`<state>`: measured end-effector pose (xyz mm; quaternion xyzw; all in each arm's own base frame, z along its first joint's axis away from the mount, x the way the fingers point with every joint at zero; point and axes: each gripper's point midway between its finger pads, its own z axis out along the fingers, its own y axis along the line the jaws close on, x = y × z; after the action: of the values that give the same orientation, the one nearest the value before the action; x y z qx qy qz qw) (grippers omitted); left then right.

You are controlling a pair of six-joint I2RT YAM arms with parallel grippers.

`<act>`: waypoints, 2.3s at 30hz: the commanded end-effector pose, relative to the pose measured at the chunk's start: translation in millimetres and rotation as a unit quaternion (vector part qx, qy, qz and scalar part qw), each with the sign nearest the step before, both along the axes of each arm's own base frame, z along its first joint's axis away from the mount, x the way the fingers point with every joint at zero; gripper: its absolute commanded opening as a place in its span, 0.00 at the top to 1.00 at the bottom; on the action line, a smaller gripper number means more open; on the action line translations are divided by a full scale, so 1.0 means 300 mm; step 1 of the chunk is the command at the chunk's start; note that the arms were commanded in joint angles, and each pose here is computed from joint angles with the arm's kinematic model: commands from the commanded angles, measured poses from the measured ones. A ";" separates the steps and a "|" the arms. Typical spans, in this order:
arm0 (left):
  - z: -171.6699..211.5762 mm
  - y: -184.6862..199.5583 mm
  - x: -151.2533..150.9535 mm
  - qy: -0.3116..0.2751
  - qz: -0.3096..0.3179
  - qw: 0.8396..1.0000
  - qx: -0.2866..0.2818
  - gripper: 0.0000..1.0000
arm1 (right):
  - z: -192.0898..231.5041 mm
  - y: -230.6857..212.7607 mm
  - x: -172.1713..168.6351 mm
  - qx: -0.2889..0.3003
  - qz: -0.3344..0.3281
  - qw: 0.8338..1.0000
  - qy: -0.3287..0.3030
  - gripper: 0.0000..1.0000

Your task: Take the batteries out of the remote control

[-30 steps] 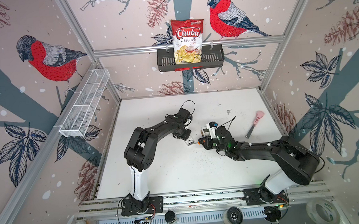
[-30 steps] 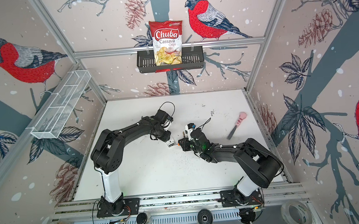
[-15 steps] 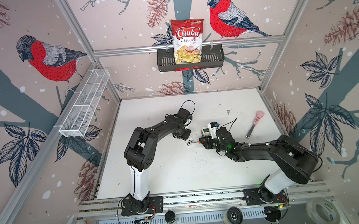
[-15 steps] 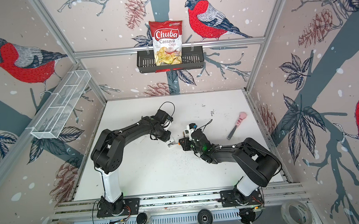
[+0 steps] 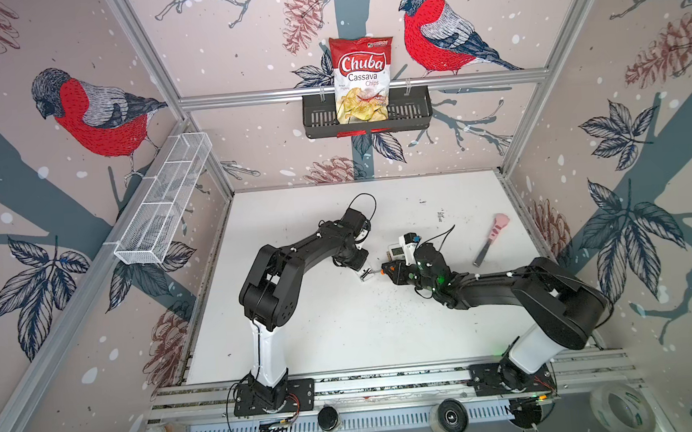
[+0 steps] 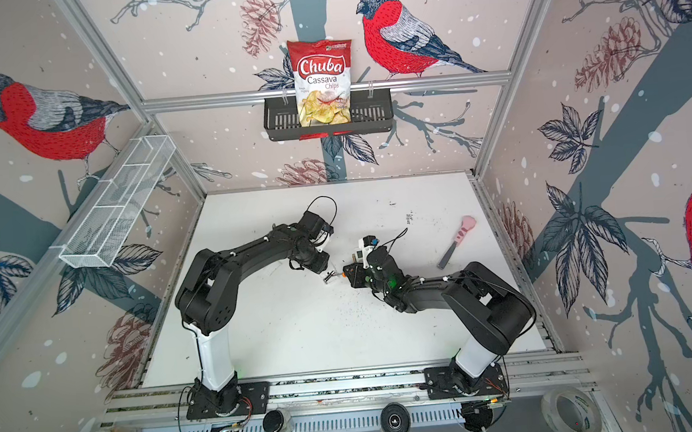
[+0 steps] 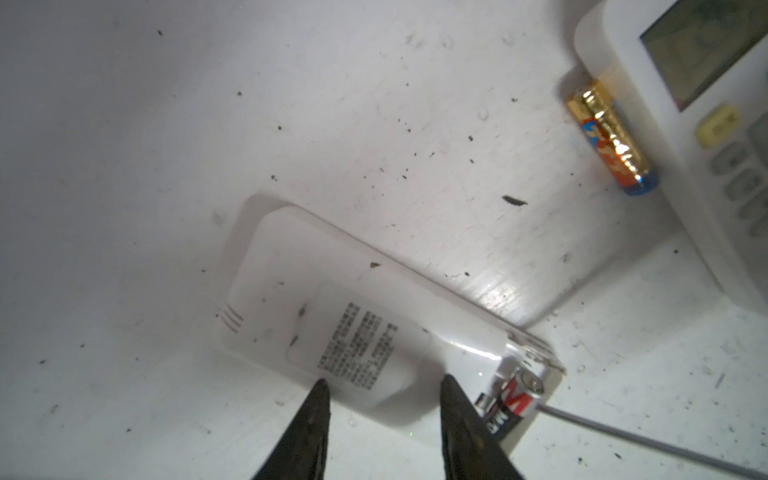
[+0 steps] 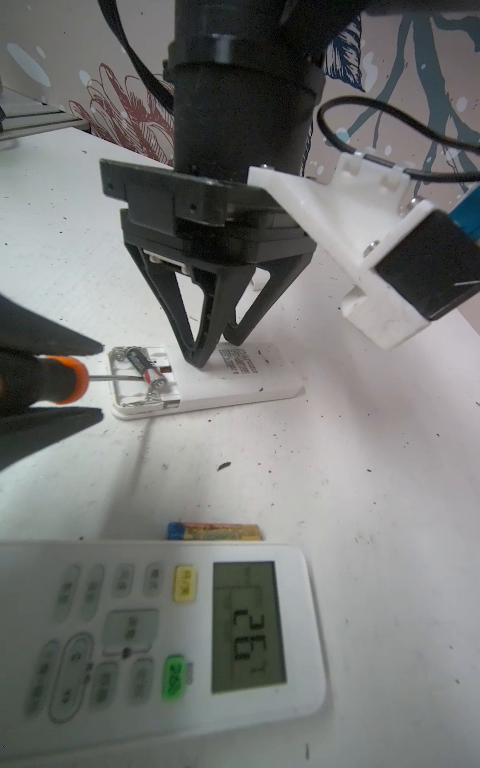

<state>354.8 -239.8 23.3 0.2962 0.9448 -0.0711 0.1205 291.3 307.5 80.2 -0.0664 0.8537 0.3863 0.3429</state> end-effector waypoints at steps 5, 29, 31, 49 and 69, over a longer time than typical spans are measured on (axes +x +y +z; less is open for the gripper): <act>-0.081 0.039 -0.055 0.042 -0.004 0.999 0.029 0.57 | 0.047 0.038 0.009 0.035 0.010 0.999 -0.009 1.00; -0.083 0.041 -0.056 0.043 -0.004 0.999 0.029 0.57 | 0.066 0.071 0.039 0.037 0.021 0.999 -0.012 1.00; -0.085 0.043 -0.057 0.044 -0.004 0.999 0.029 0.57 | 0.060 0.058 0.043 0.028 0.014 0.999 -0.014 1.00; -0.086 0.044 -0.057 0.044 -0.003 0.999 0.030 0.57 | 0.039 -0.044 0.040 -0.012 -0.020 1.000 -0.015 1.00; -0.086 0.041 -0.054 0.045 -0.003 0.999 0.030 0.57 | 0.025 -0.028 -0.028 -0.009 0.012 1.000 0.002 1.00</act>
<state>357.0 -239.1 23.0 0.2941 0.9454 -0.0716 0.1206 288.0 297.1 85.7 -0.0676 0.8584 0.3792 0.3390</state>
